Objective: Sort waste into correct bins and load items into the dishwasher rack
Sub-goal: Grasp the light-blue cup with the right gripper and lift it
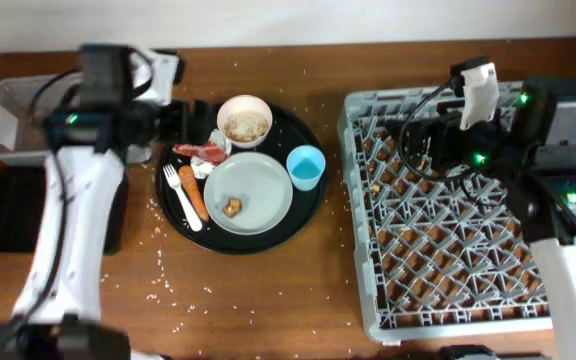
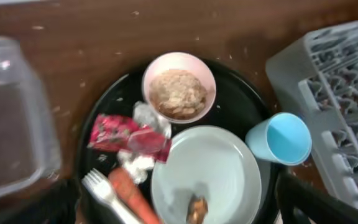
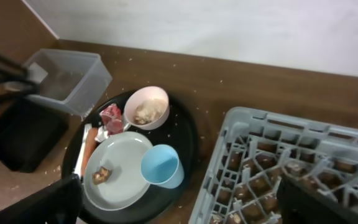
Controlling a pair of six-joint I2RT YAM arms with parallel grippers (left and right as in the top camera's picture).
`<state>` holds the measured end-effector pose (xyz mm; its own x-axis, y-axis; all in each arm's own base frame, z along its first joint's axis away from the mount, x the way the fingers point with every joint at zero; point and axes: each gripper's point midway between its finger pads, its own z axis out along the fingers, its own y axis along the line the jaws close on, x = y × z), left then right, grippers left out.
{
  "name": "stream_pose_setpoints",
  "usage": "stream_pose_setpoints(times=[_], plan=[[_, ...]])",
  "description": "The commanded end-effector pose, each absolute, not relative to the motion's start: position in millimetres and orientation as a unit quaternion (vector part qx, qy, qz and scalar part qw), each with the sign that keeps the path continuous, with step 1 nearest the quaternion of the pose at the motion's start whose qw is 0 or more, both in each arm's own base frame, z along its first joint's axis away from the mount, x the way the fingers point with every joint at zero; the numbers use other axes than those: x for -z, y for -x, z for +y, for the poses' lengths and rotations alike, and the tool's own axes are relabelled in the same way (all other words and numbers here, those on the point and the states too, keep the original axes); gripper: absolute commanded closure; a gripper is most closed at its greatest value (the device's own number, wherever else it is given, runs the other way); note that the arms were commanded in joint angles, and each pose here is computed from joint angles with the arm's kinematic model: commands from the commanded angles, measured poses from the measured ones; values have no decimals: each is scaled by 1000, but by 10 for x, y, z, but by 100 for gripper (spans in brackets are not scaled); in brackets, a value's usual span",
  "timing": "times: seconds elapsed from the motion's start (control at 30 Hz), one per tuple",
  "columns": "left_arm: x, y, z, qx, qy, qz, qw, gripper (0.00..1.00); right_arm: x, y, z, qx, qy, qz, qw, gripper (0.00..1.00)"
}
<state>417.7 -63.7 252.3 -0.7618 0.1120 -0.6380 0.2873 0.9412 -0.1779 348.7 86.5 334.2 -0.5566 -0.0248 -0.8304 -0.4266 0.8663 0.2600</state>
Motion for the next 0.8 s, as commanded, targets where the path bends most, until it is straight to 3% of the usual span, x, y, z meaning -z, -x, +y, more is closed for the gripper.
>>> stream_pose_setpoints(times=[0.0, 0.1, 0.2, 0.23, 0.27, 0.33, 0.4, 0.43, 0.5, 0.53, 0.57, 0.6, 0.67, 0.7, 0.77], plan=[[-1366, -4363, -1584, 269, -220, 917, 196, 5, -3172, -3611, 935, -250, 134, 862, 420, 1], [-1121, -4439, -1896, 138, -276, 927, 213, 7, -3147, -3608, 935, -251, 133, 864, 415, 1], [-1129, -4365, -2292, 102, -309, 917, 231, 11, -3080, -3561, 926, -251, 127, 873, 400, 1], [-979, -4383, -2253, 82, -287, 929, 218, 25, -3057, -3547, 919, -249, 125, 876, 394, 0], [-847, -4378, -2249, 81, -278, 935, 204, 34, -3058, -3547, 919, -249, 125, 876, 395, 0], [-802, -4338, -2317, 84, -286, 934, 198, 65, -3054, -3551, 909, -246, 125, 876, 395, 0], [-720, -4311, -2382, 84, -292, 933, 192, 81, -3028, -3553, 880, -237, 120, 880, 393, 0], [-651, -4314, -2381, 84, -287, 936, 186, 99, -3004, -3530, 878, -238, 118, 883, 386, 3], [-858, -4246, -2534, 154, -284, 931, 171, 99, -3003, -3526, 880, -239, 118, 884, 385, 6], [-1734, -4391, -2234, 230, -232, 931, 165, 99, -3027, -3532, 902, -247, 117, 881, 388, 7], [-2467, -4457, -1994, 382, -194, 884, 186, 99, -3135, -3571, 968, -266, 128, 865, 405, 9], [-2860, -4453, -1792, 509, -170, 821, 192, 99, -3189, -3622, 969, -267, 125, 859, 417, 9], [-3323, -4385, -1551, 626, -159, 736, 202, 100, -3271, -3781, 1197, -329, 146, 831, 425, 9], [-3557, -4274, -1569, 677, -184, 682, 208, 99, -3273, -3943, 1740, -433, 214, 774, 410, 9], [-3484, -4257, -1699, 666, -193, 692, 200, 99, -3321, -4148, 2365, -519, 268, 699, 413, 8]])
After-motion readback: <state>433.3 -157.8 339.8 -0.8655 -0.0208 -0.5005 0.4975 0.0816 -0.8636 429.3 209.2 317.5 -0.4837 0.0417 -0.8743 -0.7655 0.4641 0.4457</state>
